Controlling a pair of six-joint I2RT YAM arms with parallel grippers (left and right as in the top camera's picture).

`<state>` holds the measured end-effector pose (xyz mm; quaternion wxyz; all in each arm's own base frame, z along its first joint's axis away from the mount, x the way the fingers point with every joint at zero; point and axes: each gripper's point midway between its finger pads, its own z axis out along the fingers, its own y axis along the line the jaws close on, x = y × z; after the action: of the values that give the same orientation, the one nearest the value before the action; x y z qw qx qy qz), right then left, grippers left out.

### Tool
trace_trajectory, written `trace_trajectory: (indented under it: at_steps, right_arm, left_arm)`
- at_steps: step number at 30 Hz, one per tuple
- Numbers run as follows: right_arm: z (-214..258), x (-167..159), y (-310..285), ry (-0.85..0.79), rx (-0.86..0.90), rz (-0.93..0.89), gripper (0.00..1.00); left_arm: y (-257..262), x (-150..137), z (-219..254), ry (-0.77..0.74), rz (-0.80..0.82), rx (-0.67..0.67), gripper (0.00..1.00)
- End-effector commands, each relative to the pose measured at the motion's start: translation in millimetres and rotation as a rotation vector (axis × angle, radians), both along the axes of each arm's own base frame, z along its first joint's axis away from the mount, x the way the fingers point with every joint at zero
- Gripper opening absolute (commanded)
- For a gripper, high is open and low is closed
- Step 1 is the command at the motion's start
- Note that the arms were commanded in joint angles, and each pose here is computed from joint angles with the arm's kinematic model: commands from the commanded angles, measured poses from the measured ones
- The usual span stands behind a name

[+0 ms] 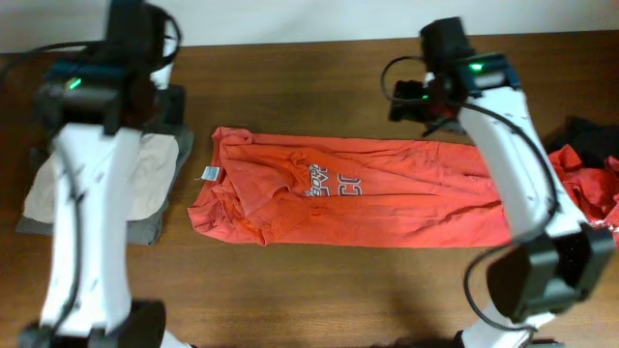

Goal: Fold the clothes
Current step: 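Move the left gripper to the strip's left end and grasp it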

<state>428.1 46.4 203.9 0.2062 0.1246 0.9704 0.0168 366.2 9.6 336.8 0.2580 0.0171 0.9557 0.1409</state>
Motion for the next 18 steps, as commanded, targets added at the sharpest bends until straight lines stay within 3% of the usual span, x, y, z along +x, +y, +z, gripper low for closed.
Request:
trace_trajectory:
  at_steps: [1, 5, 10, 13, 14, 18]
  right_arm:
    - [64, -14, -44, -0.151, -0.089, -0.032, 0.94]
    - [94, -38, -82, -0.206, -0.068, -0.128, 0.99]
    - [89, -52, -107, -0.169, 0.036, -0.190, 0.99]
    - [76, -54, -118, -0.120, 0.072, -0.219, 0.99]
    - [66, -55, -122, -0.081, 0.076, -0.232, 0.99]
    - [48, -56, -121, -0.009, 0.084, -0.234, 0.99]
  left_arm:
    - [28, -30, 28, -0.090, 0.123, -0.012, 0.61]
    - [18, -47, -7, 0.017, 0.094, -0.215, 0.63]
    - [-47, -38, -87, 0.188, -0.057, -0.531, 0.63]
    - [-78, -36, -140, 0.253, -0.088, -0.594, 0.67]
    - [-91, -42, -177, 0.304, -0.037, -0.619, 0.67]
    - [-103, -46, -231, 0.338, 0.087, -0.657, 0.68]
